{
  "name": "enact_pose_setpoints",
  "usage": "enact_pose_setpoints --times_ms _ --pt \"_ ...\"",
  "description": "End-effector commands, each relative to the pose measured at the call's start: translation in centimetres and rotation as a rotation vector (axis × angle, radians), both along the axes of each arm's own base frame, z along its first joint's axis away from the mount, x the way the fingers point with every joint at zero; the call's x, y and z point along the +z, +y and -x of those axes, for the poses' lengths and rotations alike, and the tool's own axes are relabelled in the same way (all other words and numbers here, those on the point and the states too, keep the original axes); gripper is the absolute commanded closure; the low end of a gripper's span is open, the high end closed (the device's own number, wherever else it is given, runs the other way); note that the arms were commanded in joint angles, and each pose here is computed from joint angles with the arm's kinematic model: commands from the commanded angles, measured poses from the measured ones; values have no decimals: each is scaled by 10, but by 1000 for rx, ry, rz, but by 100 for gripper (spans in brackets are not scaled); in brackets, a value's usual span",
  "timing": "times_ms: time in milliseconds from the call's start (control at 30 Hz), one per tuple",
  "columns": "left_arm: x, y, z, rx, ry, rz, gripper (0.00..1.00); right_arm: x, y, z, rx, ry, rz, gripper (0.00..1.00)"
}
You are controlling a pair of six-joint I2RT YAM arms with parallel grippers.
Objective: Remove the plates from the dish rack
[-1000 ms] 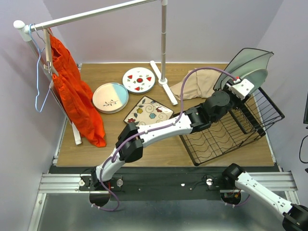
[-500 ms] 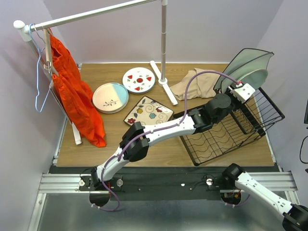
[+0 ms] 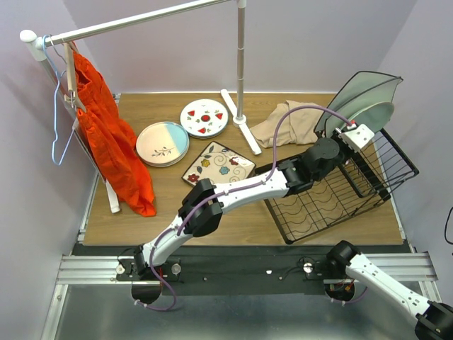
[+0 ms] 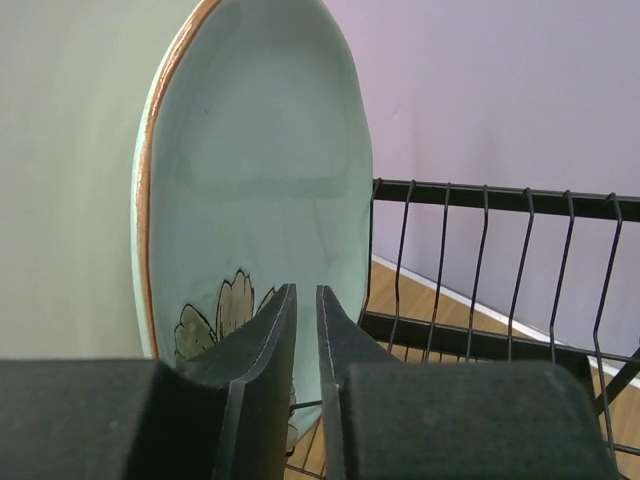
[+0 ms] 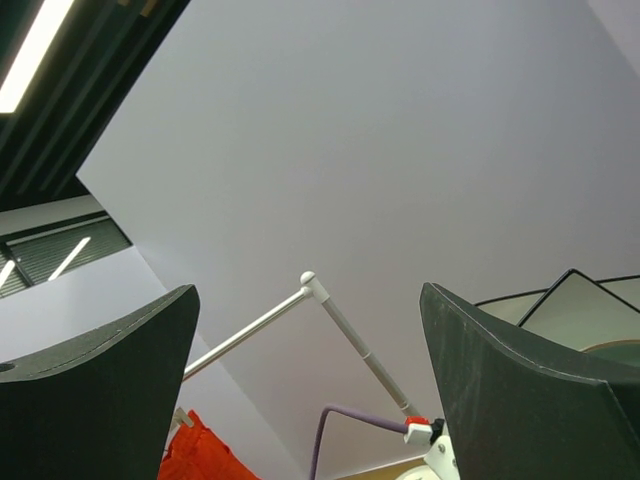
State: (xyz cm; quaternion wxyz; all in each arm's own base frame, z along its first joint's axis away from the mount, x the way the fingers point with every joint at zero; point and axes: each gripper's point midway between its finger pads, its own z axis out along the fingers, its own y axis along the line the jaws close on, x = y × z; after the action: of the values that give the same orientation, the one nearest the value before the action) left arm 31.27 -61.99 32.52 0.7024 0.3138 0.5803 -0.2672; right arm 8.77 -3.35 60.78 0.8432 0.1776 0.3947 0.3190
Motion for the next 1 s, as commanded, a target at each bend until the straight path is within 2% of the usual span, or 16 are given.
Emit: enact_pose_setpoints --times_ms 0,100,467,500,567,600,700,900,967 --pt "35 6 3 -24 -18 64 89 -4 -9 2 -36 10 -8 0" --pt "45 6 11 -67 0 75 100 -4 -10 3 -39 10 -8 0" --pt "90 18 38 -175 80 162 100 -3 -14 4 -52 9 -10 0" --pt "88 17 39 -179 97 153 88 -3 -13 3 -54 11 -8 0" --pt "100 18 40 -185 118 181 74 -3 -15 5 -54 9 -11 0" --pt "99 20 39 -172 135 178 63 -3 -15 4 -57 11 -11 0" --pt "102 28 32 -112 181 210 50 -3 -17 5 -58 10 -15 0" --pt "106 44 15 -46 287 275 48 -4 -20 6 -65 15 -22 0" --pt "106 46 13 -39 298 281 44 -4 -20 6 -65 14 -24 0"
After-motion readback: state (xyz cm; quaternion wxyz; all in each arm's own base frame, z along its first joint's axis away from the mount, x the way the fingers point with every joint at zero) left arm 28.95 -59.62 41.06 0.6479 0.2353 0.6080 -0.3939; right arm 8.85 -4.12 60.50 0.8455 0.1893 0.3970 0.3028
